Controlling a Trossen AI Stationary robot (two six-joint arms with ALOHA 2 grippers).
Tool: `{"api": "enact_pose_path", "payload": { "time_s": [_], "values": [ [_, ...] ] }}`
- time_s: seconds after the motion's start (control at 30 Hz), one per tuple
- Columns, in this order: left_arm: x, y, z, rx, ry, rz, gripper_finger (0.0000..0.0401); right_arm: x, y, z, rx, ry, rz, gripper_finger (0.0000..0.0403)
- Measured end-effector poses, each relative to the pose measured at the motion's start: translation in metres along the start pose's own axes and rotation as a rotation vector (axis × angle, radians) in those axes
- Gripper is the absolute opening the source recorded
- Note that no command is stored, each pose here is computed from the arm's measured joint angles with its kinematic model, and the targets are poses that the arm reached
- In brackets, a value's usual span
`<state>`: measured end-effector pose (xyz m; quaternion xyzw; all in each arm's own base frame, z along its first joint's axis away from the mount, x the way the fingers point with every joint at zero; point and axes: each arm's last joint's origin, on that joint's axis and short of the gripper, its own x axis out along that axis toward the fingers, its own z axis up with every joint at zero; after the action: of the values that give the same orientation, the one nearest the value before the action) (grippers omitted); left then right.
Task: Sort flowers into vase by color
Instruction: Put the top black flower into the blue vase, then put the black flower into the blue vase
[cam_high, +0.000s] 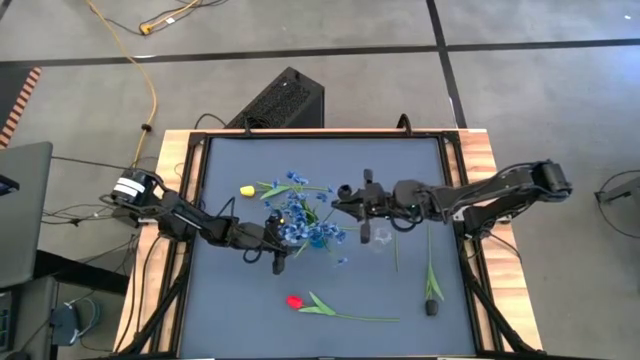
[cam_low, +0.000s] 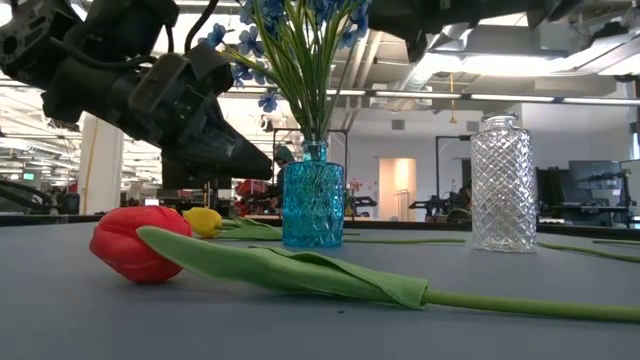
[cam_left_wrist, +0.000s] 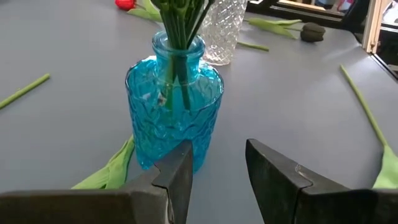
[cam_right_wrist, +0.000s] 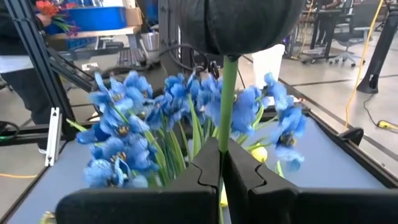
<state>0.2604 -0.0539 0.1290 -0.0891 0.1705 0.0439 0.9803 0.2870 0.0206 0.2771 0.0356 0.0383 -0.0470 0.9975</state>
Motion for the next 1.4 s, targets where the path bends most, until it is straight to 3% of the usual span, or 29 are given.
{"api": "enact_pose_path", "payload": {
  "time_s": [0.27, 0.57, 0.97, 1.23, 1.4],
  "values": [
    [0.000, 0.000, 0.000, 0.000, 0.002, 0.000, 0.0137, 0.007, 0.001, -0.009, -0.003, 0.028, 0.003, 0.0047],
    [0.000, -0.001, -0.001, -0.021, 0.013, -0.033, 0.0137, 0.004, 0.001, 0.001, 0.019, 0.042, 0.001, 0.0117],
    [-0.001, -0.003, -0.004, -0.063, 0.060, -0.101, 0.0137, -0.014, 0.002, 0.034, 0.030, 0.421, -0.004, 0.0235],
    [-0.002, -0.008, -0.005, -0.064, 0.066, -0.118, 0.0137, -0.037, 0.001, 0.061, 0.014, 0.689, -0.024, 0.0243],
    [-0.002, -0.008, -0.005, -0.064, 0.066, -0.117, 0.0137, -0.053, -0.002, 0.063, 0.002, 0.834, -0.054, 0.0236]
  ]
}}
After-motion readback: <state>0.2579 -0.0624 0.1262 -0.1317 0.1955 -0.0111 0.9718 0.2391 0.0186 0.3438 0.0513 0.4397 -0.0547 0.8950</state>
